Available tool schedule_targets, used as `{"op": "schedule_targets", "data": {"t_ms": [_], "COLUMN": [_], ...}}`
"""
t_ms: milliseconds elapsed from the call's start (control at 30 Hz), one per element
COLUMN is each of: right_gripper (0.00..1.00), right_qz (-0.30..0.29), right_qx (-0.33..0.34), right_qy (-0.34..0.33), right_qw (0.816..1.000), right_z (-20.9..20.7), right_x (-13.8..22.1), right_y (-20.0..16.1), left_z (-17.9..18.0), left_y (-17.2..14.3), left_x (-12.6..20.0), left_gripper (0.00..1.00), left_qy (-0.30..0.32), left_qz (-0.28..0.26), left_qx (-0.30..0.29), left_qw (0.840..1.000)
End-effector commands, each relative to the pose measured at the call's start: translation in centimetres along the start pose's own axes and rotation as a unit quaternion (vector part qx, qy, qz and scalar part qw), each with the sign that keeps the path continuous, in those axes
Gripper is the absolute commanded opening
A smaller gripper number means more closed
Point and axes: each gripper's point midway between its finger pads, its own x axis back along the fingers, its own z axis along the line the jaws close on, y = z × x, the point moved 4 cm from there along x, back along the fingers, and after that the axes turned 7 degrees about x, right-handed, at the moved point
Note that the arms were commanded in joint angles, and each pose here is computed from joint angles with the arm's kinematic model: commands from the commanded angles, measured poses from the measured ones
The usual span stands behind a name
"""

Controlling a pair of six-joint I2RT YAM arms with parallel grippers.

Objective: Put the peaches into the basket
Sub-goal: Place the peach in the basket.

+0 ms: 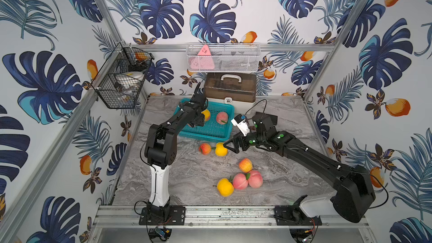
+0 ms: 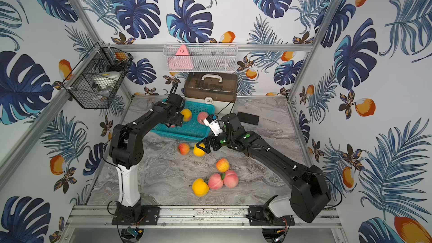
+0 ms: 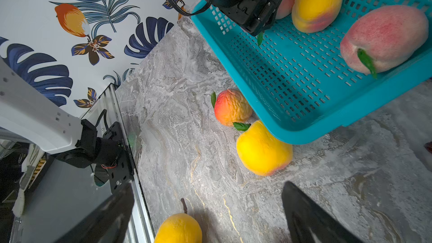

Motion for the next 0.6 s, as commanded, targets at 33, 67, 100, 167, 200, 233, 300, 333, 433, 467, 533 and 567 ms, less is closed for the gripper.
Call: {"op": "schedule_targets", "data": {"t_ms": [33,67,100,167,200,233,300,333,433,467,533,567], "right_gripper": [1.0,1.0,1.0,1.0,1.0,1.0,1.0,1.0,1.0,1.0,1.0,1.0], "right_qz": [-0.006,-0.007,-0.006,-0.007,-0.008,-0.008,-0.009,-0.009,-0.009,-0.01,-0.01,-0.012], "right_qx": [0.003,0.002,0.001,0.0,-0.001,-0.002,-0.003,-0.003,-0.004,-0.004,-0.005,-0.005], "right_qy": [0.005,0.005,0.005,0.005,0.005,0.005,0.007,0.007,0.007,0.007,0.005,0.005], "right_qw": [1.0,1.0,1.0,1.0,1.0,1.0,1.0,1.0,1.0,1.0,1.0,1.0], "right_z": [0.0,-0.1,-0.1,-0.2,-0.3,-0.3,-0.4,-0.4,-0.5,-0.5,-0.6,-0.6], "right_x": [0.1,0.1,0.1,0.1,0.1,0.1,0.1,0.1,0.1,0.2,0.3,0.4], "right_y": [0.2,0.2,0.1,0.1,0.1,0.2,0.2,0.2,0.2,0.2,0.1,0.1], "left_z": [0.5,0.7,0.7,0.8,0.9,0.9,1.1,1.1,1.2,1.2,1.2,1.2], "left_y": [0.3,0.2,0.2,0.2,0.2,0.2,0.2,0.2,0.1,0.1,-0.1,-0.1], "left_x": [-0.8,-1.0,-1.1,-1.4,-1.6,-1.8,-2.0,-2.1,-2.4,-2.6,-2.8,-2.9], "left_gripper": [0.76,0.77,0.77,0.77,0.77,0.77,0.78,0.78,0.78,0.78,0.78,0.78], "left_qy": [0.012,0.014,0.014,0.017,0.018,0.018,0.018,0.018,0.018,0.019,0.019,0.018], "left_qz": [-0.002,-0.001,0.001,0.001,0.004,0.006,0.007,0.008,0.012,0.014,0.016,0.018], "left_qx": [0.002,0.003,0.003,0.005,0.005,0.006,0.008,0.009,0.01,0.01,0.011,0.011], "left_qw": [1.0,1.0,1.0,1.0,1.0,1.0,1.0,1.0,1.0,1.0,1.0,1.0]}}
